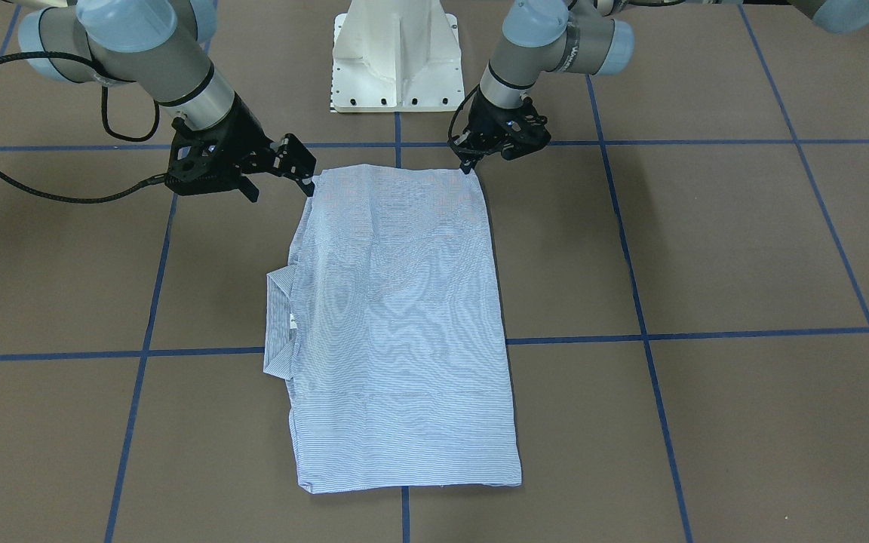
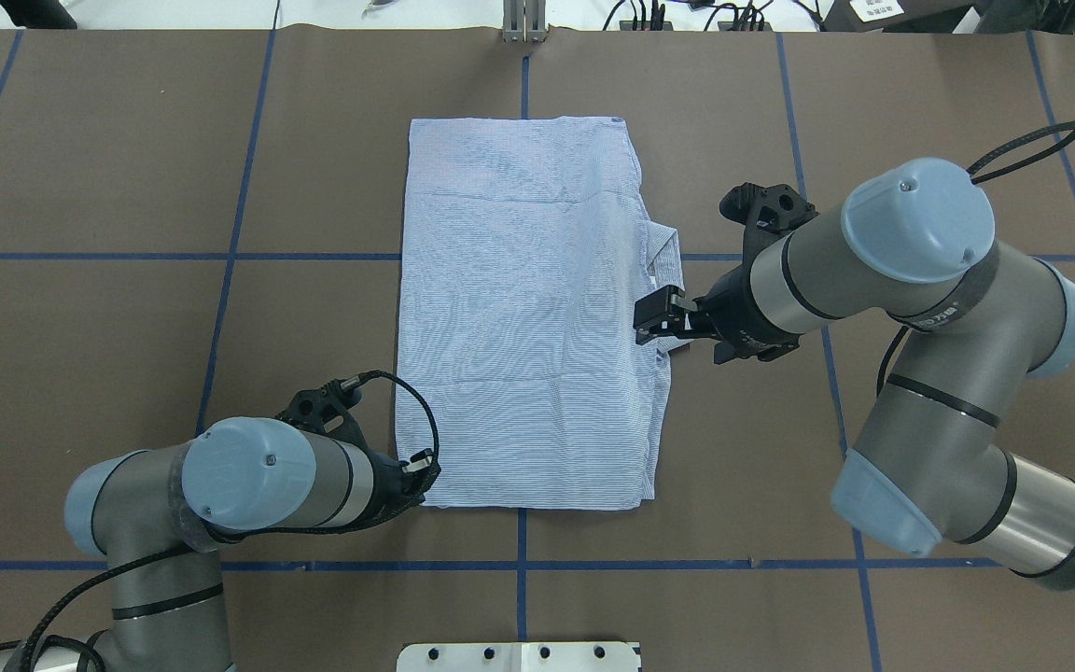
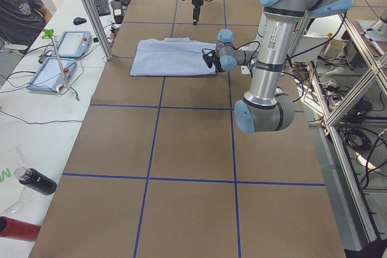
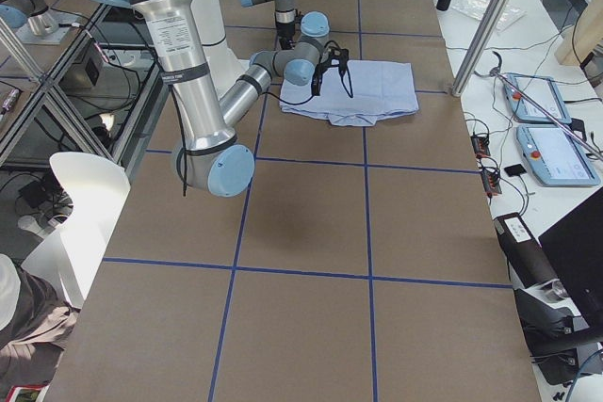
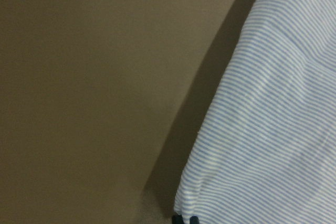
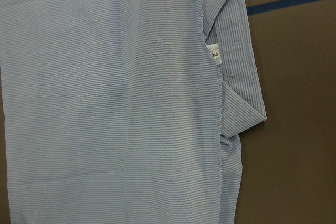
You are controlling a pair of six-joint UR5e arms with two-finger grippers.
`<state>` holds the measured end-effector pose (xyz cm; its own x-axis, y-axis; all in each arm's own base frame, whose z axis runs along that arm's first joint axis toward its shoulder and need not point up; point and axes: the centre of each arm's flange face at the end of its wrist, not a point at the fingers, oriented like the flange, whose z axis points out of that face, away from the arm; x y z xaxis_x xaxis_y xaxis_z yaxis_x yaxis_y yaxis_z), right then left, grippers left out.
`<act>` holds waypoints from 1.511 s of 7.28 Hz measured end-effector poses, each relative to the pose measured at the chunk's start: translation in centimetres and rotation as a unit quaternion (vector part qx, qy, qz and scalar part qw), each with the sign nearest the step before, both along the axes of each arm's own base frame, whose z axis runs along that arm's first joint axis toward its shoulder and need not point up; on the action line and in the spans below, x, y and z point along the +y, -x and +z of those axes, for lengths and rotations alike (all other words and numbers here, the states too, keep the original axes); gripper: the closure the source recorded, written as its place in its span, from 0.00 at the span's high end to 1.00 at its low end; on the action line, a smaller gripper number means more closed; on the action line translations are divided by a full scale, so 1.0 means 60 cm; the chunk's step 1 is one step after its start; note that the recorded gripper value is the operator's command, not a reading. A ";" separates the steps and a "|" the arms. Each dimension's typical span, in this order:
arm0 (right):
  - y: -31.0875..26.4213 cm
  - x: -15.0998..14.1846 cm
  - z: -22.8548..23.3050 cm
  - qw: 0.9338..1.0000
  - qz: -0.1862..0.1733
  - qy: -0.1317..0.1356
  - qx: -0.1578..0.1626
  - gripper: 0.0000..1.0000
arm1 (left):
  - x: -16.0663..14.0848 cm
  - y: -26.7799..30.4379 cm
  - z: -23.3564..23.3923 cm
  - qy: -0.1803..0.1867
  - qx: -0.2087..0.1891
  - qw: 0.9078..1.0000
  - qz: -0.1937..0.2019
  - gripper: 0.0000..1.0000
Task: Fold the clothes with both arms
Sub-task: 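Grasp the near edge of the shirt with both grippers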
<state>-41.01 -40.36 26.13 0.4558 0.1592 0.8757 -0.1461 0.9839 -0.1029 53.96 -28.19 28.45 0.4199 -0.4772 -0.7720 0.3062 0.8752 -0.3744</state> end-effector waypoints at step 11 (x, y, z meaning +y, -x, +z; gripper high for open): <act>0.235 0.184 0.035 0.985 0.047 0.110 0.128 1.00 | 0.002 0.007 -0.015 -0.001 0.008 1.000 0.000 0.00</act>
<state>-55.11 -29.29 28.21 0.6308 0.3842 0.6742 -0.2848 0.9228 -0.2594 53.53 -28.07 27.58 0.4071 -0.4747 -0.7804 0.2994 0.8765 -0.3769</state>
